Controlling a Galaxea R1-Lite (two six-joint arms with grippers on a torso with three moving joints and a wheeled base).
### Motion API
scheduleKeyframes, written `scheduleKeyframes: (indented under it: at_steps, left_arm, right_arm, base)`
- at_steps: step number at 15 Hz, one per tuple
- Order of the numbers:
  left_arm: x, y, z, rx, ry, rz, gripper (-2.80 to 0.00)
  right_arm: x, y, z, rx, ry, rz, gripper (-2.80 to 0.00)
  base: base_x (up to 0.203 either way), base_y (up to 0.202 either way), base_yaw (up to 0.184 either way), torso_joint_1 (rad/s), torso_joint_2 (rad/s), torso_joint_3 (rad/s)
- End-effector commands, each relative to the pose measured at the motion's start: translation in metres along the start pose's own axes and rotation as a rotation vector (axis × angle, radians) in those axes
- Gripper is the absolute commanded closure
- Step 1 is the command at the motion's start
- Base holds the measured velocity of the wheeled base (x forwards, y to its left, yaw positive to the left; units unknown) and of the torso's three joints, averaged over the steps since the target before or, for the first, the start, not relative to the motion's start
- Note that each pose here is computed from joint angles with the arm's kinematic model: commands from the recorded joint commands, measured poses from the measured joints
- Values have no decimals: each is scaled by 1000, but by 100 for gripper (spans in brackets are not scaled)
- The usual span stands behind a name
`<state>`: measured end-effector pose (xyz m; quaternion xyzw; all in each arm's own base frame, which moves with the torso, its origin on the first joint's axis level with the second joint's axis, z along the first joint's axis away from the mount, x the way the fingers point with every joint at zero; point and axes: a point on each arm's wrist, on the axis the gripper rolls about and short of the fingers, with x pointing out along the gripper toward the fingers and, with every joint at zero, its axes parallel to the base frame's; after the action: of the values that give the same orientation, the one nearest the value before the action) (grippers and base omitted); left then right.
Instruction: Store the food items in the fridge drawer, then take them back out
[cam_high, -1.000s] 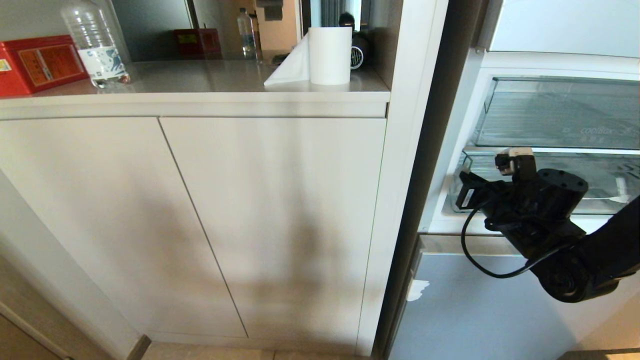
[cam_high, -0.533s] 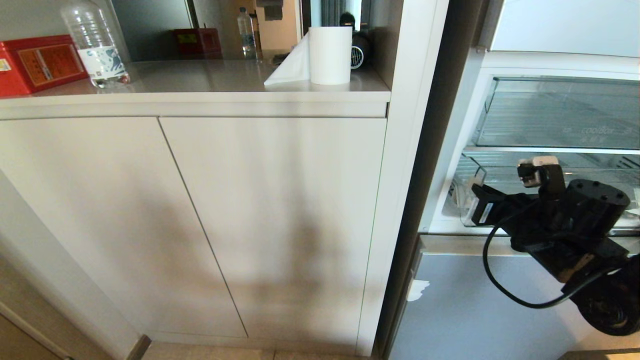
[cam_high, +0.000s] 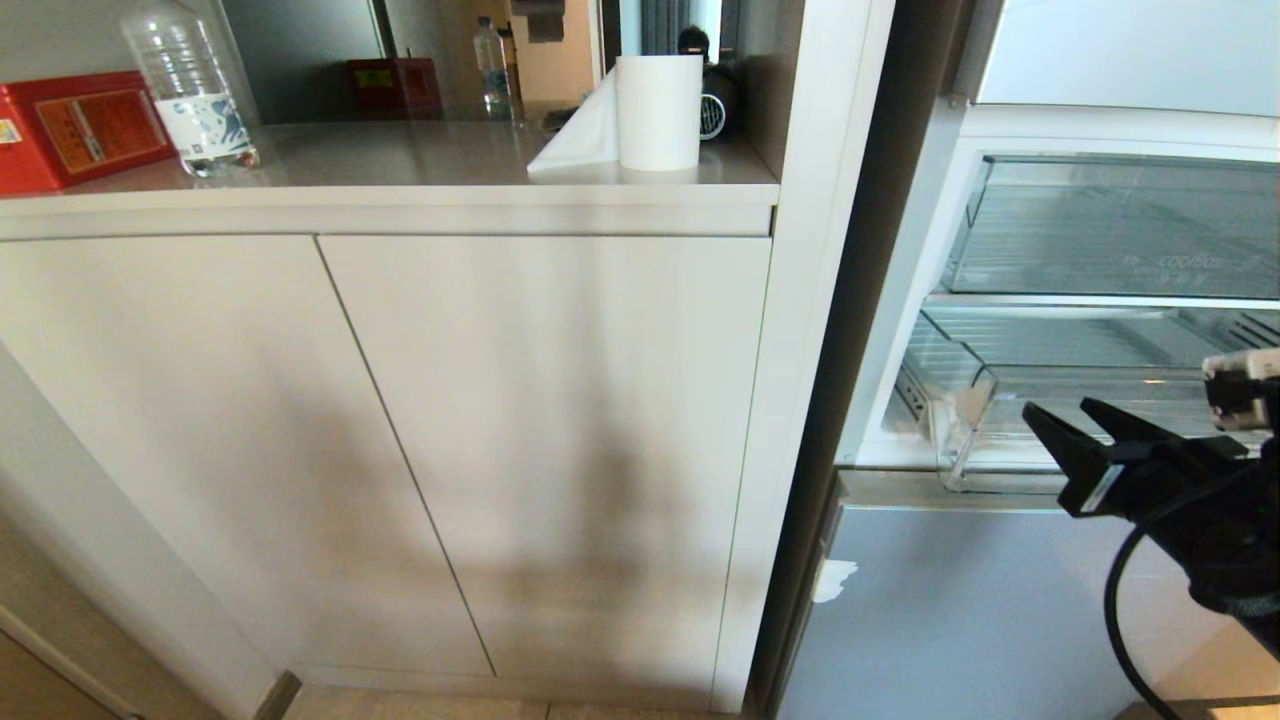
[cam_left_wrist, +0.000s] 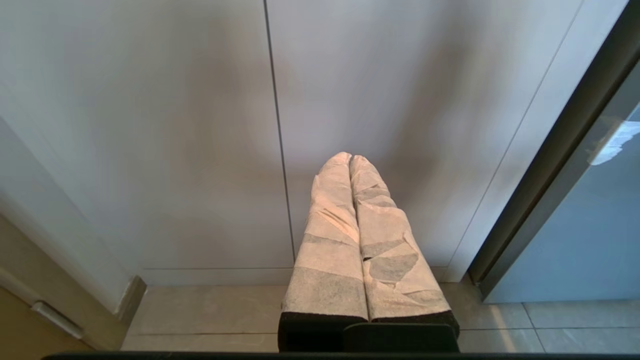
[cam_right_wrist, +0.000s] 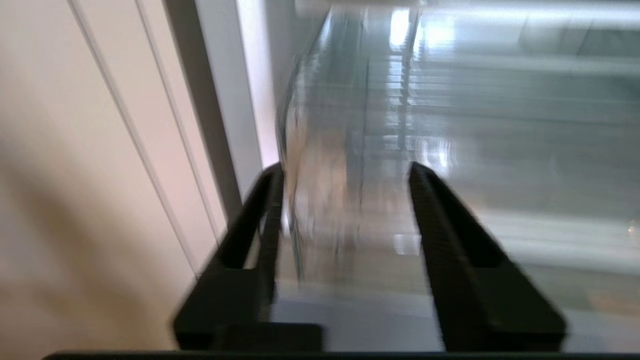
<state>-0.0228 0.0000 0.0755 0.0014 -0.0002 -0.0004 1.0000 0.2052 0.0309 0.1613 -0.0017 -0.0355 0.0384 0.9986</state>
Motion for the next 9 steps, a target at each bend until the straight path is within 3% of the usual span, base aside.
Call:
scheduleKeyframes:
  at_steps: [1,4,9]
  left_arm:
    - [0,0,0,0,0,-1,0]
    - [0,0,0,0,0,-1,0]
    - [0,0,0,0,0,0,0]
  right_arm:
    - [-42,-4,18,4,-69,-1,-280]
    - [-77,-8,33,3,-58,-49,-280]
    - [-64,-10,82,-18,128,-138,-280]
  base:
    - [0,0,0,0,0,0]
    - [0,0,0,0,0,0]
    - [0,0,0,0,0,0]
